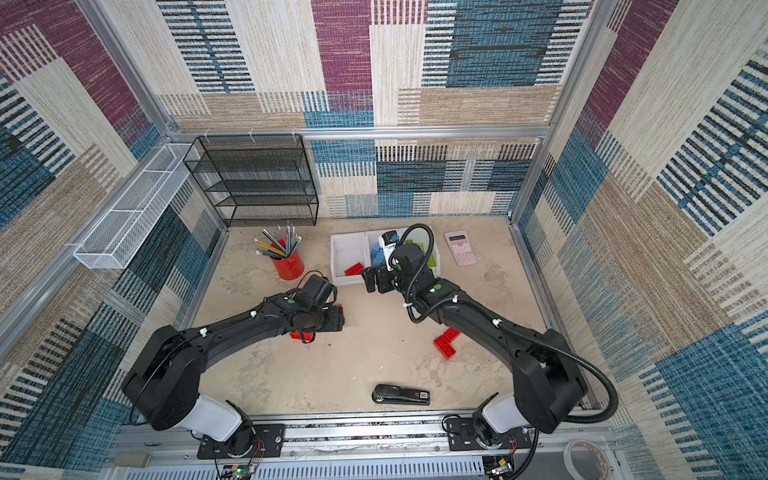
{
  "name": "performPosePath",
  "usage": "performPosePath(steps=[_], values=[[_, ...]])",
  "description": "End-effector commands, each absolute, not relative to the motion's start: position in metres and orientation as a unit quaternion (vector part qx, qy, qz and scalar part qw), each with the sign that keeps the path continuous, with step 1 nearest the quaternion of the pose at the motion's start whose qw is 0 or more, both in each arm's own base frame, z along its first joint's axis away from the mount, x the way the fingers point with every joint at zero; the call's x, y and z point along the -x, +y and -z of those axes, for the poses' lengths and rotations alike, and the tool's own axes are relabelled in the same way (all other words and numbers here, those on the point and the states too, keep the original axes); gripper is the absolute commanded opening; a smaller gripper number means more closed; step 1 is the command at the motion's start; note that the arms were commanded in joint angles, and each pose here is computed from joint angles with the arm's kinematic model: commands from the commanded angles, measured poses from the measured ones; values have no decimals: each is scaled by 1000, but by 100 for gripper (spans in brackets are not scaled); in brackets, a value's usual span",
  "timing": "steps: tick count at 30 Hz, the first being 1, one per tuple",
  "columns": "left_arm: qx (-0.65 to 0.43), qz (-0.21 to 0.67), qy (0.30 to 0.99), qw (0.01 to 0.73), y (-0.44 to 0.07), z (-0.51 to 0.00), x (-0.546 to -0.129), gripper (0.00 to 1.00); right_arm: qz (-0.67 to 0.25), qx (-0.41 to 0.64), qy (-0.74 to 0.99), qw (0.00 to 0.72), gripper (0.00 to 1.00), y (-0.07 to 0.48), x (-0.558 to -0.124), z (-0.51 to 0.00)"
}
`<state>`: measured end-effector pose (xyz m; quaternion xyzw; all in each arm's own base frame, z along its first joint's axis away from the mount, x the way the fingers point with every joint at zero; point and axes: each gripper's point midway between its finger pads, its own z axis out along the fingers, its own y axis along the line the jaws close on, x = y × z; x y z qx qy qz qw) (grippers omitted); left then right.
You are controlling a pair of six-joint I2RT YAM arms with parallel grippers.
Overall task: Sort the legos into containers by color
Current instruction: 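Withdraw the right gripper while the left gripper moves toward the red bricks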
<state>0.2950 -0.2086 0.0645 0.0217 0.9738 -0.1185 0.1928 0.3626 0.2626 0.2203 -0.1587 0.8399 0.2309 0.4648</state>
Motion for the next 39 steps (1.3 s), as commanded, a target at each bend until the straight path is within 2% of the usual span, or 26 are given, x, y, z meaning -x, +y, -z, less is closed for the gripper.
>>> performPosePath(steps=[1, 9, 17, 21, 24, 31, 39], values=[[-21, 96, 974, 202, -210, -58, -311, 69, -238, 131, 824, 498, 99, 248, -353, -233], [-24, 63, 979, 192, -215, -38, -331, 67, -231, 111, 829, 497, 100, 215, -316, -213], [-30, 34, 981, 189, -216, -29, -344, 52, -225, 109, 837, 486, 100, 202, -300, -198], [-31, 34, 981, 191, -217, -31, -346, 38, -226, 110, 838, 485, 100, 201, -297, -195], [-32, 35, 979, 196, -217, -37, -348, 32, -231, 110, 838, 482, 100, 202, -296, -194], [-42, 52, 972, 227, -226, -72, -361, 29, -238, 113, 839, 476, 100, 203, -292, -192], [-60, 67, 958, 273, -249, -124, -406, 29, -244, 109, 847, 459, 100, 200, -282, -185]])
